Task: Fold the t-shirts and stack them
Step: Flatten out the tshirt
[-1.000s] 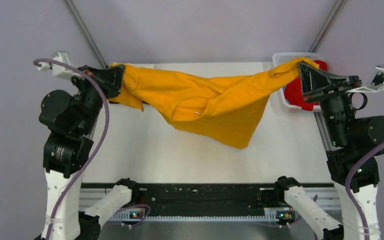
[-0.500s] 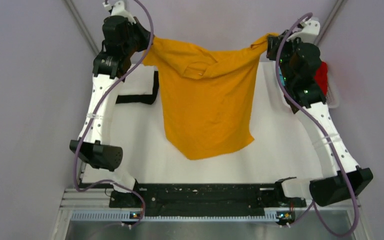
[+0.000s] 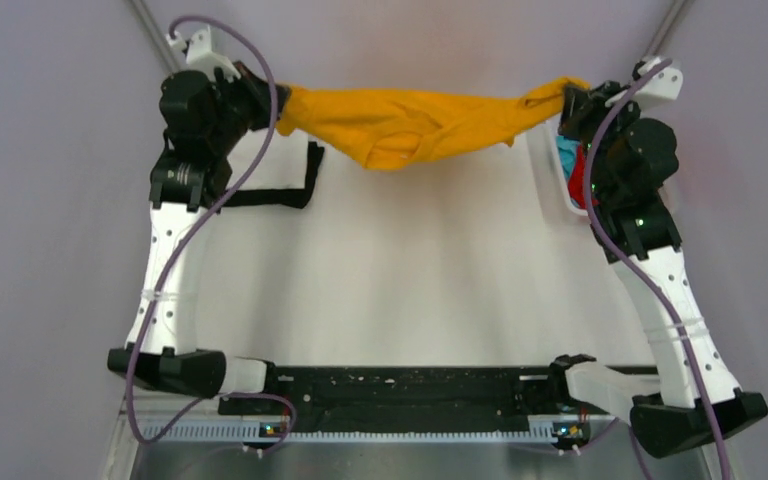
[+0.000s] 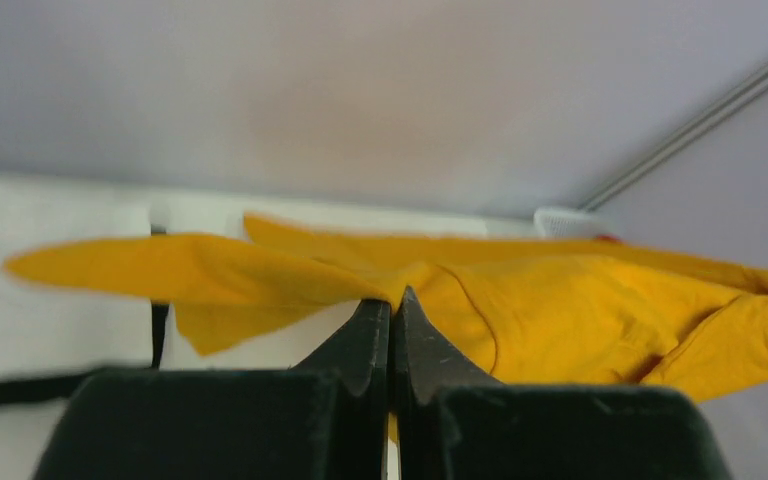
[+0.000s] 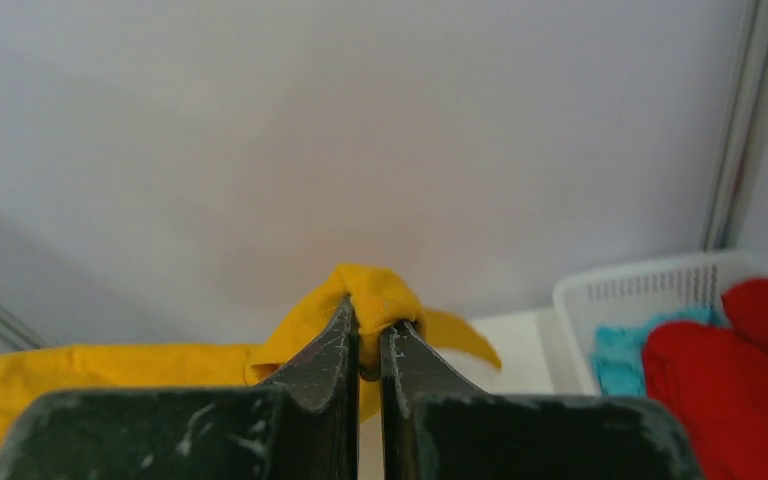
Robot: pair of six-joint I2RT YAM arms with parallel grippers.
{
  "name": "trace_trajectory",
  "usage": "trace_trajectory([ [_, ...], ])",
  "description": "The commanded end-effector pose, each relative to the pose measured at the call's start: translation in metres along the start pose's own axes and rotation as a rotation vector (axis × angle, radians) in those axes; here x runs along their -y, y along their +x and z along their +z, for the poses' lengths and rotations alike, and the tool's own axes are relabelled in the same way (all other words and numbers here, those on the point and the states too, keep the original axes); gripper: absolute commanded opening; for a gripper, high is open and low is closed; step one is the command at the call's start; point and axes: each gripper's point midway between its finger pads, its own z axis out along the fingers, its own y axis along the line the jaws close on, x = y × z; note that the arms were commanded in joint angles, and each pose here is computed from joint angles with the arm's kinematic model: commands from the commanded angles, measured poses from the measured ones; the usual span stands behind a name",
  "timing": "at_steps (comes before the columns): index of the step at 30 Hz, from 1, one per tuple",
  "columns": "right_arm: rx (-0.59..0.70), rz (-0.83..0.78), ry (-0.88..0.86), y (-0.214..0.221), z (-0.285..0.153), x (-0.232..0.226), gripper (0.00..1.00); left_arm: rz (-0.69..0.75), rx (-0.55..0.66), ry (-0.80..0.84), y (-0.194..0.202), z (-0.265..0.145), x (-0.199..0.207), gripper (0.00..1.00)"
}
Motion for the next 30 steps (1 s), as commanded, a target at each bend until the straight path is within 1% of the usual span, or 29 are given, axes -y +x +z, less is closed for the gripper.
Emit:
trace_trajectory([
  [1,-0.296,0.058,0.131,0.095,-0.065,0.041,0.0,-0.079,-0.209,-0.146,0.118,-0.03,-0.059,0.0],
  [3,-0.444,0.132,0.166,0.148,-0.105,0.052,0.0,-0.17,-0.333,-0.238,0.193,-0.052,-0.092,0.0],
  [5,-0.598,0.175,0.199,0.202,-0.149,0.064,0.0,-0.242,-0.463,-0.241,0.265,-0.074,-0.109,0.0],
  [6,-0.659,0.189,0.233,0.225,-0.169,0.072,0.0,-0.278,-0.523,-0.284,0.298,-0.087,-0.122,0.0],
  [7,-0.714,0.194,0.273,0.249,-0.188,0.082,0.04,-0.309,-0.565,-0.334,0.323,-0.099,-0.134,0.0],
  [8,-0.758,0.196,0.318,0.265,-0.204,0.092,0.14,-0.327,-0.605,-0.376,0.347,-0.111,-0.145,0.04],
  [9,-0.801,0.192,0.367,0.279,-0.219,0.101,0.25,-0.33,-0.642,-0.403,0.365,-0.12,-0.153,0.19],
  [10,-0.836,0.173,0.41,0.289,-0.231,0.11,0.39,-0.337,-0.686,-0.436,0.379,-0.13,-0.159,0.35],
  [11,-0.86,0.146,0.452,0.293,-0.239,0.118,0.51,-0.333,-0.737,-0.454,0.388,-0.139,-0.161,0.49],
  [12,-0.873,0.124,0.51,0.294,-0.247,0.128,0.64,-0.331,-0.77,-0.478,0.392,-0.144,-0.163,0.53],
  [13,-0.873,0.107,0.573,0.292,-0.254,0.137,0.73,-0.331,-0.788,-0.497,0.393,-0.148,-0.164,0.63],
  [14,-0.861,0.099,0.61,0.288,-0.256,0.143,0.78,-0.322,-0.783,-0.498,0.388,-0.147,-0.163,0.92],
  [15,-0.848,0.095,0.624,0.284,-0.257,0.145,0.82,-0.314,-0.769,-0.489,0.382,-0.145,-0.16,0.98],
  [17,-0.814,0.112,0.616,0.274,-0.253,0.142,0.95,-0.311,-0.725,-0.461,0.367,-0.14,-0.152,0.99],
  [18,-0.809,0.121,0.592,0.27,-0.249,0.138,0.98,-0.313,-0.708,-0.439,0.361,-0.139,-0.147,0.99],
  [20,-0.824,0.131,0.484,0.268,-0.241,0.121,0.99,-0.309,-0.681,-0.398,0.352,-0.136,-0.135,0.99],
  [22,-0.858,0.165,0.359,0.276,-0.233,0.099,0.99,-0.309,-0.67,-0.348,0.348,-0.133,-0.122,0.99],
  [25,-0.944,0.179,0.17,0.304,-0.234,0.057,0.99,-0.32,-0.67,-0.227,0.354,-0.12,-0.096,0.99],
  [27,-0.98,0.106,0.113,0.325,-0.238,0.034,0.99,-0.311,-0.704,-0.171,0.364,-0.11,-0.08,0.99],
  [28,-0.988,0.066,0.118,0.334,-0.238,0.027,0.99,-0.305,-0.73,-0.154,0.371,-0.104,-0.073,0.99],
  [29,-1.021,0.033,0.135,0.346,-0.241,0.022,0.99,-0.297,-0.753,-0.134,0.377,-0.096,-0.067,0.99],
  [30,-1.074,0.012,0.171,0.363,-0.245,0.021,0.99,-0.296,-0.801,-0.14,0.391,-0.089,-0.067,0.99],
])
